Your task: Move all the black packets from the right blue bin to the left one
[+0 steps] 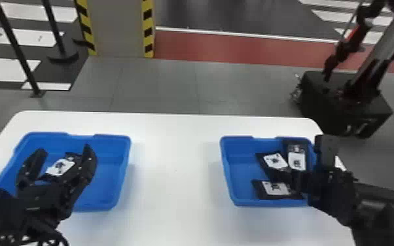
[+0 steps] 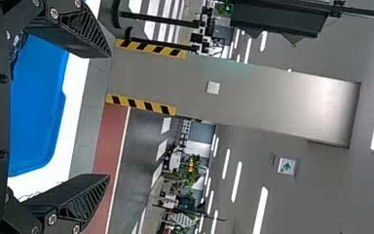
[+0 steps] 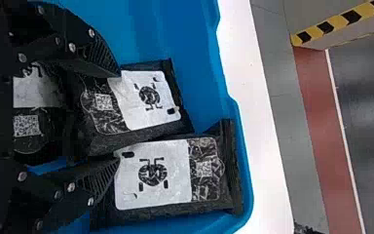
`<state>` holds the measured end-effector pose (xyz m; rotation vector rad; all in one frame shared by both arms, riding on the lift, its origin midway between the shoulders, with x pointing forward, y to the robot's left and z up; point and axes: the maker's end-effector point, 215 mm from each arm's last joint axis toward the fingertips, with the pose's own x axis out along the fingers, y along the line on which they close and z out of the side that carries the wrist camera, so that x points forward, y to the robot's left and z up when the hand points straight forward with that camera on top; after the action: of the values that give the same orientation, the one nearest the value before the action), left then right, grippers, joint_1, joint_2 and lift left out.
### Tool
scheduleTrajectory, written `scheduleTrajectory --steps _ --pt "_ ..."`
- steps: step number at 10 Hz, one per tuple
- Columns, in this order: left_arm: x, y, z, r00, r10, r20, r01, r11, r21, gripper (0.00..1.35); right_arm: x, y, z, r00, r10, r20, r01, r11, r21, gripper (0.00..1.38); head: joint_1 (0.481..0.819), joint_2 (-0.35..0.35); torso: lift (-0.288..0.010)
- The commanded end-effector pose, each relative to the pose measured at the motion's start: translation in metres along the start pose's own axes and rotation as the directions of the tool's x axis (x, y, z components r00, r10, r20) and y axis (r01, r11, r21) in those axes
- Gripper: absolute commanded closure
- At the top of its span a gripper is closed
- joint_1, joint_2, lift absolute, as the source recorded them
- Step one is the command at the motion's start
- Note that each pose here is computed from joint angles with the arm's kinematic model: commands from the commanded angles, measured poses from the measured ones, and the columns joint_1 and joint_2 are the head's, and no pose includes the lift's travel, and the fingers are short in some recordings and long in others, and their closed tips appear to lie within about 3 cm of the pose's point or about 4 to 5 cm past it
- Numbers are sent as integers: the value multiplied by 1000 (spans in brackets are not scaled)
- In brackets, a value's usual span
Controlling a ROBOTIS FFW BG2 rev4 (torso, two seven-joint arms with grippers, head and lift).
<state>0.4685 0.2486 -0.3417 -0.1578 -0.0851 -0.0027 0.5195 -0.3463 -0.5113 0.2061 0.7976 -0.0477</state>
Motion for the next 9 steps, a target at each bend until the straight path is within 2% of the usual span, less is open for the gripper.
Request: scheduleTrajectory --steps 1,3,5,8,9 --pt "0 0 0 1000 1 0 -1 1000 0 154 1 8 0 1000 10 11 -10 1000 8 1110 695 -110 -110" --pt "0 0 1 1000 0 2 0 1000 -2 154 -1 15 1 998 33 50 -34 999 21 1130 695 -101 -110" --pt "0 -1 0 1000 0 0 0 1000 -2 154 -15 32 12 989 83 124 -88 995 36 1130 695 -92 -110" --pt "1 0 5 1000 4 15 -4 1000 12 154 -61 70 35 955 177 239 -186 982 14 1130 695 -70 -110" --pt "1 2 7 1000 11 24 -11 1000 8 154 -75 89 41 931 253 261 -261 965 -6 1130 695 -55 -110"
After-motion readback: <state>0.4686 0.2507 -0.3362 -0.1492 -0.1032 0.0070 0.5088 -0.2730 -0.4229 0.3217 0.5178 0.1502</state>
